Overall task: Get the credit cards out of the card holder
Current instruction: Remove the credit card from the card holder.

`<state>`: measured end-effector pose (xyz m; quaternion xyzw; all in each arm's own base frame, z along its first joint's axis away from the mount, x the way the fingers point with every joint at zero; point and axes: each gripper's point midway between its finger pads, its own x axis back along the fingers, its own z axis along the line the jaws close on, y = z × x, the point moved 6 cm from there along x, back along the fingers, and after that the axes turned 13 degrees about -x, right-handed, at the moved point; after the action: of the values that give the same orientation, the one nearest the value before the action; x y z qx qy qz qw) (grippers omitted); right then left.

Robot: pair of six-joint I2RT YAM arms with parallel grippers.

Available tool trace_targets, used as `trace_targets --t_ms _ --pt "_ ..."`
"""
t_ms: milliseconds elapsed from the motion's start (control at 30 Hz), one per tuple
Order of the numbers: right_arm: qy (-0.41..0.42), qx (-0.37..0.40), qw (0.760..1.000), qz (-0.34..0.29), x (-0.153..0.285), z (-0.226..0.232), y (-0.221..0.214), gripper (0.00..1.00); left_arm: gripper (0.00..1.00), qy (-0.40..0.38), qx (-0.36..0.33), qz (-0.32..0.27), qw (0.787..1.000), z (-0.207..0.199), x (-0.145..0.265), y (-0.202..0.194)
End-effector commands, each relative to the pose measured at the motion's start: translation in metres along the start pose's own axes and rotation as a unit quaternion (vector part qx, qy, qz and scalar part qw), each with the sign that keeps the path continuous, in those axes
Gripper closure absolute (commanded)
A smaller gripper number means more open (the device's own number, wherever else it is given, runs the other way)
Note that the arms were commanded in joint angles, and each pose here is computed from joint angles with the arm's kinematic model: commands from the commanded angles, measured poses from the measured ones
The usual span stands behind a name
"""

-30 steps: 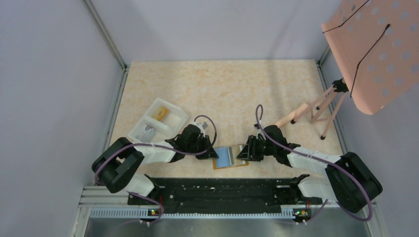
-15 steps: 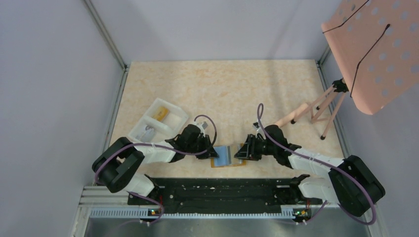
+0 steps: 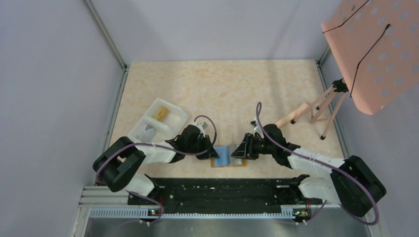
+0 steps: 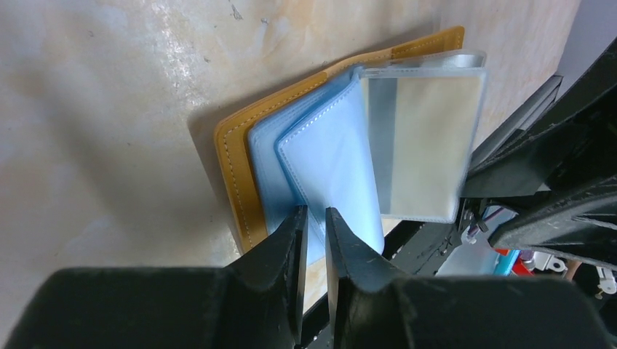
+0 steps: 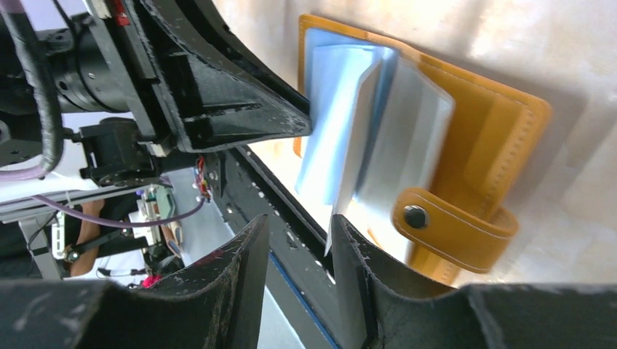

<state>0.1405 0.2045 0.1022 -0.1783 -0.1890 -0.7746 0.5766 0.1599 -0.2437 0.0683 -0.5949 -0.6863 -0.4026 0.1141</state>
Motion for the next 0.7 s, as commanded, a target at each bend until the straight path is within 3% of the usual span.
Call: trace_targets --t_ms 0,333,533,667 --pt "0.052 0.030 0.998 -0.004 -0.007 0.036 0.009 0.63 0.79 -0.005 0.008 0.004 1.000 0.002 -0.001 -0.008" --pt "0.060 0.043 0.997 0.012 -0.027 0.054 0.005 0.63 0.76 -0.005 0.022 -0.015 1.000 0.000 0.006 -0.007" --pt "0.063 0.046 0.997 0.015 -0.038 0.054 0.005 0.63 0.69 0.050 0.027 -0.053 0.997 0.003 0.024 0.002" --pt "0.050 0.058 0.997 0.010 -0.040 0.056 0.010 0.63 0.69 0.070 0.021 -0.065 0.995 0.003 0.034 0.005"
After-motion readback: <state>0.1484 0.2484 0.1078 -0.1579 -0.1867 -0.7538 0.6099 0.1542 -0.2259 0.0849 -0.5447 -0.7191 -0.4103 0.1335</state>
